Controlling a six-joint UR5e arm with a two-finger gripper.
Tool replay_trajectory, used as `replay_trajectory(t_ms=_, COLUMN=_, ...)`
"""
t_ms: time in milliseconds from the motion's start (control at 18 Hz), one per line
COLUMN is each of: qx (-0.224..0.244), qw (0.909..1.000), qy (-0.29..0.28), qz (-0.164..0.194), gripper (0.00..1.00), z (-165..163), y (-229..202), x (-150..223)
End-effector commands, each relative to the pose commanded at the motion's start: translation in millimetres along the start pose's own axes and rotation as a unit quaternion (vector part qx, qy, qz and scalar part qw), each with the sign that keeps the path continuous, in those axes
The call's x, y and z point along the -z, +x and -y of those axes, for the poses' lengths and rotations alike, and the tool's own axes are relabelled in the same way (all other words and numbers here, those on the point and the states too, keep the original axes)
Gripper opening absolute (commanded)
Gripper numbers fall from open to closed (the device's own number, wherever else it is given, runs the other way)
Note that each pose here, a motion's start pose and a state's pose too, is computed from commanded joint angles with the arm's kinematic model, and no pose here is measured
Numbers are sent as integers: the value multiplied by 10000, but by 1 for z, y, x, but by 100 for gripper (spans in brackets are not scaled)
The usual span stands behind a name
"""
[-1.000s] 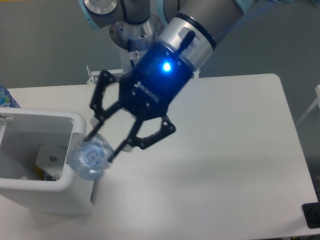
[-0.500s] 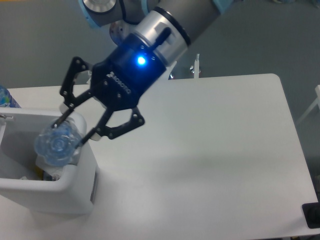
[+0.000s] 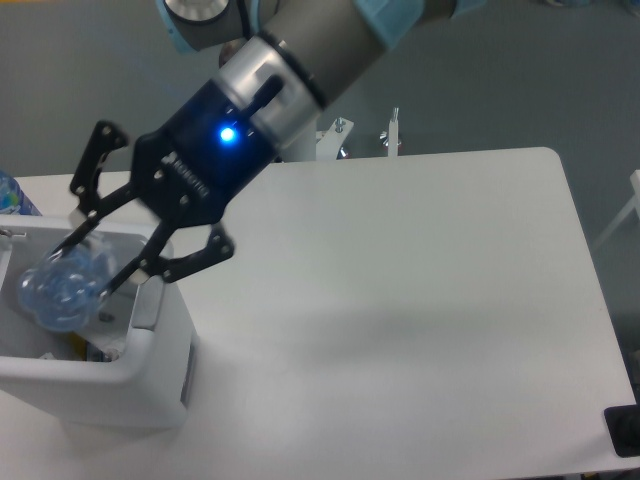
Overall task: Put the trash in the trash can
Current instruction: 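Carry the bottle over the bin and lower it inside, then open the gripper to release the bottle into the bin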
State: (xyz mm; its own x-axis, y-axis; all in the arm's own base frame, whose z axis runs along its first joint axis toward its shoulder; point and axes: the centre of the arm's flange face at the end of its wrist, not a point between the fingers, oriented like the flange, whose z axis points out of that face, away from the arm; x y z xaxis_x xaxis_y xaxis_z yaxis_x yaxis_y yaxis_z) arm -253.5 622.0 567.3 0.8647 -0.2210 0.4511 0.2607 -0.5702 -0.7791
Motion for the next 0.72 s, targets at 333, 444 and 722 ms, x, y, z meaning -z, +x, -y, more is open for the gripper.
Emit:
replay_trajectory(t_ms=333, qx=-37, qw=9994, qy=-309, qz=152, gripper=42, z=-27, y=2, x=-40)
replay_trajectory(t_ms=444, qx=-71, qw=9994, qy=-303, qz=143, gripper=76, z=-29, y=1, x=-43)
replay_trajectory(t_ms=722, qx=-224, qw=9992, qy=-306, qz=139, gripper=100, z=-30, y=2, x=-43)
